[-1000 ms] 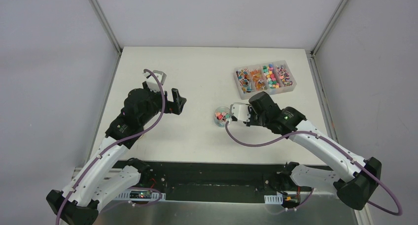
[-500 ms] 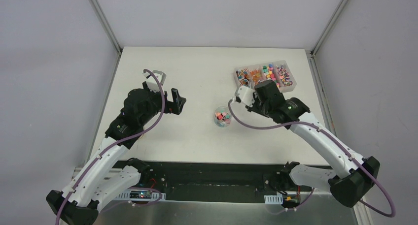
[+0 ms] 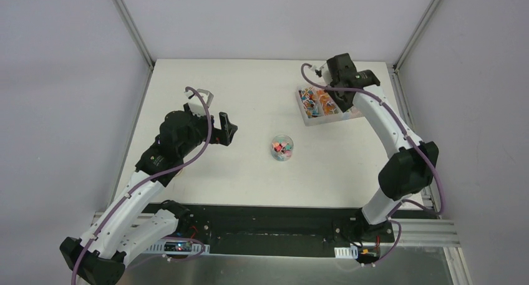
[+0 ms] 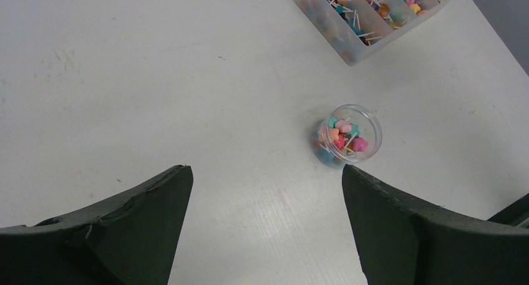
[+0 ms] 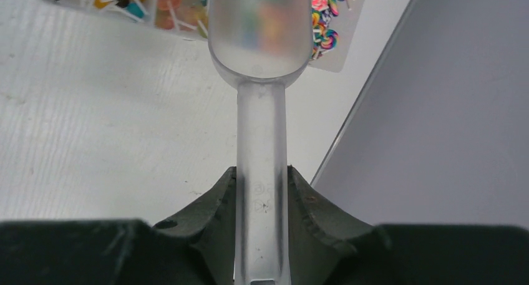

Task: Pack the candies
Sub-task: Place the fake candies in the packing bottle, then scoop the fake candies from the storage box.

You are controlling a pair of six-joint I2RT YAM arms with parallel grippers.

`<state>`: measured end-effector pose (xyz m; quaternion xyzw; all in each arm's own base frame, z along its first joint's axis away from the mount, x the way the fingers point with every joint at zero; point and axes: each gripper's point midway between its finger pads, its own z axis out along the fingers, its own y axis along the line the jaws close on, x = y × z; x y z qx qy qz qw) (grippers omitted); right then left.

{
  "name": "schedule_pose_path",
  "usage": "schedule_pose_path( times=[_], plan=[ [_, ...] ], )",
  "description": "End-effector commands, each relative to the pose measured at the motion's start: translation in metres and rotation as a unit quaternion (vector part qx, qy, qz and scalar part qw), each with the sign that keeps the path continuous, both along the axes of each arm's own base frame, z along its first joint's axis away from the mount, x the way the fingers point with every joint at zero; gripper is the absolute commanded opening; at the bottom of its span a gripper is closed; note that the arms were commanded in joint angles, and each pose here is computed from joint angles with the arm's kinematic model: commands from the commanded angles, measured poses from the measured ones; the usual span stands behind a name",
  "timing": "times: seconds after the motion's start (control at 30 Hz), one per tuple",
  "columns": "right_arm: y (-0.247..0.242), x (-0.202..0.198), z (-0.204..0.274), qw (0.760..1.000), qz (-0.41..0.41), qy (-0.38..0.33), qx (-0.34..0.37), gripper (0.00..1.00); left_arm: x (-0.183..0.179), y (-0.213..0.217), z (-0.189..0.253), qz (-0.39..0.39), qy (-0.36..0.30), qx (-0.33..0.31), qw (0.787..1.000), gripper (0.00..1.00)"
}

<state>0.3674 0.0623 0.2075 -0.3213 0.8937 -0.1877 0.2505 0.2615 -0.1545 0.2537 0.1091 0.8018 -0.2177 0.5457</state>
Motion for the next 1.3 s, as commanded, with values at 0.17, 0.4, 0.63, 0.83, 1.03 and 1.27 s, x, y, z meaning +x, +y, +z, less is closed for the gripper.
schedule_pose_path(
  times=[0.17, 0.4, 0.63, 0.83, 1.03, 1.27],
  plan=[
    [-0.034, 0.019, 0.010, 0.993, -0.115, 0.019, -0.010, 0.00, 0.000, -0.003, 0.013, -0.008, -0.028, -0.006, 1.000, 0.93],
    [-0.048, 0.025, -0.008, 0.989, -0.138, 0.062, 0.007, 0.00, 0.000, -0.003, 0.015, -0.008, -0.031, -0.006, 0.999, 0.93],
    [-0.045, 0.032, -0.028, 0.985, -0.142, 0.092, 0.024, 0.00, 0.000, -0.001, 0.016, -0.006, -0.034, -0.006, 0.999, 0.94],
    [-0.044, 0.048, -0.050, 0.983, -0.143, 0.111, 0.018, 0.00, 0.000, -0.002, 0.015, -0.006, -0.032, -0.006, 0.999, 0.94],
    [-0.038, 0.072, -0.073, 0.984, -0.140, 0.108, 0.020, 0.00, 0.001, -0.001, 0.014, -0.002, -0.032, -0.003, 0.999, 0.94],
    [-0.040, 0.071, -0.098, 0.984, -0.142, 0.097, 0.042, 0.00, 0.001, 0.002, 0.015, 0.003, -0.036, -0.002, 0.999, 0.94]
  ],
)
